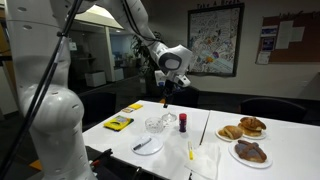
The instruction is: Put the small object into the glass bowl
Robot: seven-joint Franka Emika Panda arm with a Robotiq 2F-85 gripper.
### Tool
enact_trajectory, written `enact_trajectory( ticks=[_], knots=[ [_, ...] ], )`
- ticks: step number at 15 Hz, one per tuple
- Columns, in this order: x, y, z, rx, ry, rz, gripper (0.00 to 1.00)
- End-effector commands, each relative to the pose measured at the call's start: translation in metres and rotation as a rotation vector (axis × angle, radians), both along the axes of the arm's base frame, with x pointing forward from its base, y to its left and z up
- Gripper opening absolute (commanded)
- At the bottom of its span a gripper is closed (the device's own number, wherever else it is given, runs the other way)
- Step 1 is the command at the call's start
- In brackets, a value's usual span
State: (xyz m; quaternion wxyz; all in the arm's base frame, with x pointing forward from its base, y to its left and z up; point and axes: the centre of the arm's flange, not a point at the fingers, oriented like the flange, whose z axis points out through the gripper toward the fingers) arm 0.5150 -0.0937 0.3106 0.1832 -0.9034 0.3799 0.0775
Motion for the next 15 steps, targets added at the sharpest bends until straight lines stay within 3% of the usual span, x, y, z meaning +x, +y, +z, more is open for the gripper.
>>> enact_trajectory(
  ticks=[1,3,8,15],
  knots=[
    [0.004,-0.001,-0.003,-0.018,0.003,-0.015,1.0],
    [0.019,-0.014,-0.021,-0.047,0.067,-0.167,1.0],
    [0.041,-0.024,-0.058,-0.08,0.108,-0.34,1.0],
    [0.096,-0.01,-0.098,-0.119,0.159,-0.381,1.0]
  ],
)
